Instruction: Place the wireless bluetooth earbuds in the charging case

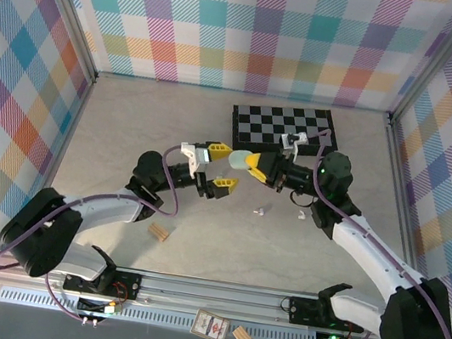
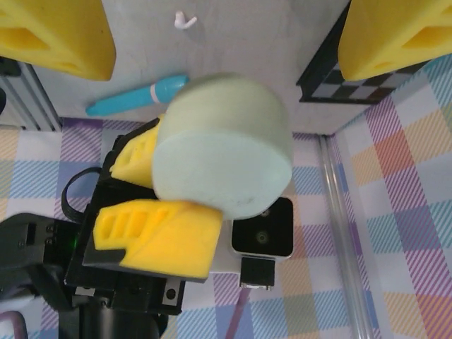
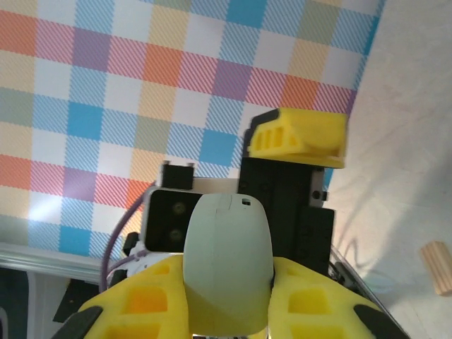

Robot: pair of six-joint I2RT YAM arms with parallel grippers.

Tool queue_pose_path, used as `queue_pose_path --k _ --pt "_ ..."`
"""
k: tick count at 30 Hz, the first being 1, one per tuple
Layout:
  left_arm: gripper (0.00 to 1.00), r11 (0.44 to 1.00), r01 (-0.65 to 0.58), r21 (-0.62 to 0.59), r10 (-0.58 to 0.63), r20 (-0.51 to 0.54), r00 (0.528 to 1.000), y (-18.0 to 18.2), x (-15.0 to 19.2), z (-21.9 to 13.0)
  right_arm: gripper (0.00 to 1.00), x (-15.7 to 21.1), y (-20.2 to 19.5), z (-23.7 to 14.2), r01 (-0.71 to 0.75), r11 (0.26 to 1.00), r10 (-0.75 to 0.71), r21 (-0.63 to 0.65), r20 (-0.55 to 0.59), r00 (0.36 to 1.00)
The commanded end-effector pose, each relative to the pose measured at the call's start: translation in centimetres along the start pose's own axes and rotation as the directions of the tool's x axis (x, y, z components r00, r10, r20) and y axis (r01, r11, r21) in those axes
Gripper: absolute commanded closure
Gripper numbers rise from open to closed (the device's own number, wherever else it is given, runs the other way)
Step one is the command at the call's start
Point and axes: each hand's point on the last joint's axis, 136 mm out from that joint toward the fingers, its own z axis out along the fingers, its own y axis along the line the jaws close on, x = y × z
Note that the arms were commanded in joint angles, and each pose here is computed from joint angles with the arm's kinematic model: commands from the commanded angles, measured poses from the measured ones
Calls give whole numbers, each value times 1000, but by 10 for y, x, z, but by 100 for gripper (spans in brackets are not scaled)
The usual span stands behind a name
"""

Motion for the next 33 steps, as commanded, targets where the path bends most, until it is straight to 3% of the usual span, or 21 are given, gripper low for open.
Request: queue_pose_path --k 1,11,19,33 --pt "23 997 -42 68 34 114 993 -9 -29 0 96 4 15 6 -28 997 26 -76 -24 999" --pt "27 991 -82 109 69 125 990 -14 -33 4 95 11 7 18 -91 994 88 -65 -49 995" --pt "41 990 -89 107 75 125 989 -15 -34 2 96 9 2 19 -107 993 105 -48 -42 994" --pt "45 989 -101 106 87 136 987 -16 -40 1 96 12 -5 17 -116 993 115 -24 -39 993"
